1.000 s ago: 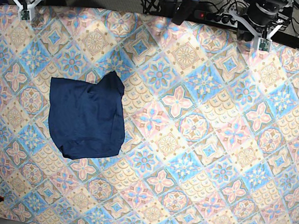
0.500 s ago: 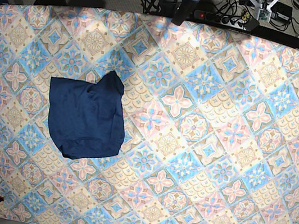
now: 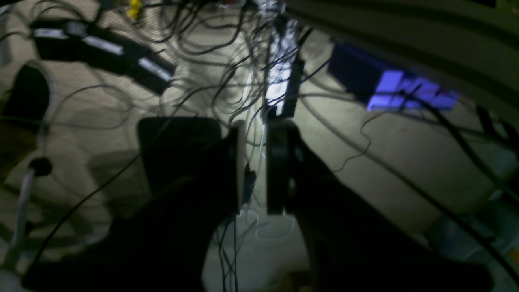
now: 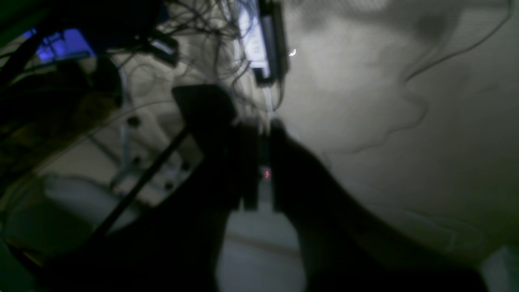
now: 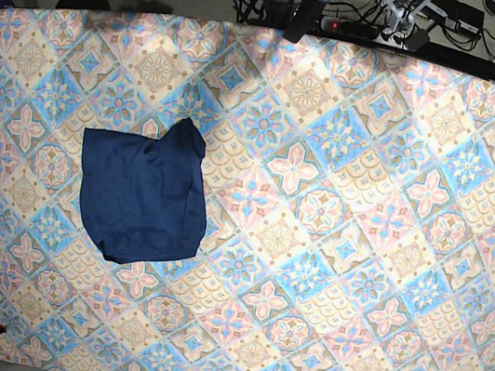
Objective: Fold the T-shirt properly
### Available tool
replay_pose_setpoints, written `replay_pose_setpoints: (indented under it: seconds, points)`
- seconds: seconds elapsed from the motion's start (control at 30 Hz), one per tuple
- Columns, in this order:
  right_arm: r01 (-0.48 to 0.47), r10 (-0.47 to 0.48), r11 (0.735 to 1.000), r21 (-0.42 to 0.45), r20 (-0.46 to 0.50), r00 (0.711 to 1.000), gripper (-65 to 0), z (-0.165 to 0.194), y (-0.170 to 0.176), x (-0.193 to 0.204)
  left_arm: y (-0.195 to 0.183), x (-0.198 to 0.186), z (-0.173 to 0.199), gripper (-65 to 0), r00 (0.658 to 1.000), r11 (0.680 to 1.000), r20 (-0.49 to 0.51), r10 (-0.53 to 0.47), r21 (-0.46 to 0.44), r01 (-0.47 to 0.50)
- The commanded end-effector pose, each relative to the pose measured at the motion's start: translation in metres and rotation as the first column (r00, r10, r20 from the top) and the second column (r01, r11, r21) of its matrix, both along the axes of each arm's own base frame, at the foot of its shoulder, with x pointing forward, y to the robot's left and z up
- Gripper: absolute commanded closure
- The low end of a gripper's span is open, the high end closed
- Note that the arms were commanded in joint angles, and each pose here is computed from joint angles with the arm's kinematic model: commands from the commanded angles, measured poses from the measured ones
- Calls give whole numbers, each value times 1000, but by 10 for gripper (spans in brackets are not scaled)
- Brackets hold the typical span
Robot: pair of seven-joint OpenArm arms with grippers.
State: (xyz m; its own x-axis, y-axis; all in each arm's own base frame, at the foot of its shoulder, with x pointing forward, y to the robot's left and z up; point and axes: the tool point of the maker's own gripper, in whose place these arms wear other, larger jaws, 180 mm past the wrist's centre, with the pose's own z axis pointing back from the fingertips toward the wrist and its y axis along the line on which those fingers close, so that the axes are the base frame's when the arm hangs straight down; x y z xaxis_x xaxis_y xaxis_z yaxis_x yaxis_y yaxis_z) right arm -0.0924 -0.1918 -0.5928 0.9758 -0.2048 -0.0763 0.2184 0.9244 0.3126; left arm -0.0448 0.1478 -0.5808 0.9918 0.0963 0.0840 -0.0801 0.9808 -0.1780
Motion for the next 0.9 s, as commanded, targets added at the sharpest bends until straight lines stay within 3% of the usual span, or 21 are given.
replay_pose_setpoints:
  seconds: [0.0,0.2,0.37,0.5,0.6,0.73,0.87]
  points:
    - [22,-23,1000,13,20,1000,-48,-3,2,2,0,-8,-5,-78,1000,1000,-4,-29,3,29]
    - [185,-191,981,60,97,977,-48,-20,27,9,-16,-35,-36,-77,996,997,-36,-80,-21,79]
    - [249,-258,965,83,112,960,-48,-26,39,13,-16,-48,-53,-77,990,996,-117,-83,-29,80]
    - [289,-301,951,107,111,947,-48,-30,52,19,-16,-41,-57,-77,987,994,-117,-108,-26,106]
    - [305,-318,946,110,124,940,-48,-31,53,23,-15,-41,-57,-73,983,990,-119,-143,-22,142]
    - [311,-325,944,111,147,934,-48,-31,53,31,-17,-41,-58,-13,974,982,-120,-191,-21,190]
    - [245,-267,958,151,145,953,-48,-32,74,35,-17,-29,-61,0,969,976,-116,-217,-19,216]
